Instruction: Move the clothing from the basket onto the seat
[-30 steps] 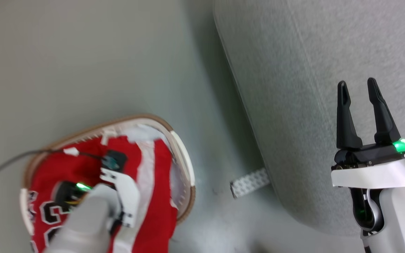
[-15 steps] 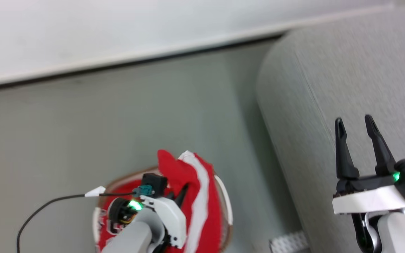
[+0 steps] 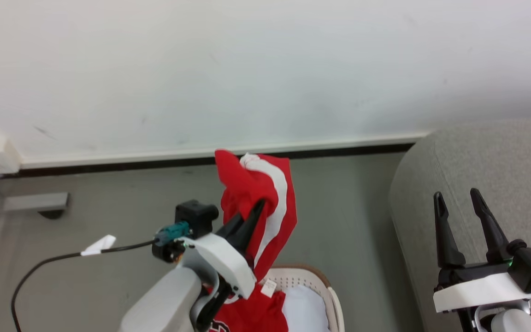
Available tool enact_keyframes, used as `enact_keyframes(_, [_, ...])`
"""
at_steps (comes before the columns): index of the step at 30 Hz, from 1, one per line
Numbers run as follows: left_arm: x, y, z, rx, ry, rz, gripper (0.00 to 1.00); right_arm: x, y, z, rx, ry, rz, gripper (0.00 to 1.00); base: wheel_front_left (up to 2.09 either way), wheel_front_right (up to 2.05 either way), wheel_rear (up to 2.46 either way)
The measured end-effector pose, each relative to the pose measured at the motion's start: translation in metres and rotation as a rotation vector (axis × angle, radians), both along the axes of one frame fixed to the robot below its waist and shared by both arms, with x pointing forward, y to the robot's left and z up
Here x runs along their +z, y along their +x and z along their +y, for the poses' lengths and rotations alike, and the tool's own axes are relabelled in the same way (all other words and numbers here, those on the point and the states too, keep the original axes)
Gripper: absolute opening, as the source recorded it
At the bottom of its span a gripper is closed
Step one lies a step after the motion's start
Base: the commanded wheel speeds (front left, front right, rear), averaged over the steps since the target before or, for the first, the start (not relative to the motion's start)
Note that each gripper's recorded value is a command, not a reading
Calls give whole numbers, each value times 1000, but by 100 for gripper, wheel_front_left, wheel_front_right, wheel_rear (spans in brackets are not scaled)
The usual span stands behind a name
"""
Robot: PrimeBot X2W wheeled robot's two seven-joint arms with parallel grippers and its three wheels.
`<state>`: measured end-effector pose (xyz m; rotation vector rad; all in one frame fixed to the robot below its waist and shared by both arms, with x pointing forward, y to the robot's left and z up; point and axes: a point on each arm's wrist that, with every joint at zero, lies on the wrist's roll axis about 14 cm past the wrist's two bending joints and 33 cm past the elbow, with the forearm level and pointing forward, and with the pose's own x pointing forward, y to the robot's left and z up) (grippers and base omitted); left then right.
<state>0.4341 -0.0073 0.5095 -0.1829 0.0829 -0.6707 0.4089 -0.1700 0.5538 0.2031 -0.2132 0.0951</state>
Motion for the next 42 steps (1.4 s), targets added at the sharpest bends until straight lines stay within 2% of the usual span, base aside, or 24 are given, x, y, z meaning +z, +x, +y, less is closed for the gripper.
enact_keyframes(5, [67,0,9,29,-59,-184,0,12,-9,10,28,8,-34,100,0,0,0])
enact_keyframes(13, [123,3,19,53,-109,-345,0,8,-13,25,73,22,-22,100,0,0,0])
enact_keyframes(26, [143,0,22,55,-120,-410,0,5,-17,47,143,32,-9,100,0,0,0])
enact_keyframes(30, [141,0,25,61,-118,-407,0,-2,-23,83,261,61,20,100,0,0,0])
enact_keyframes(37, [136,-9,19,42,-112,-403,0,-13,-30,121,432,123,88,100,0,0,0])
enact_keyframes(42, [136,-22,11,11,-120,-405,0,-24,-31,143,547,96,151,100,0,0,0])
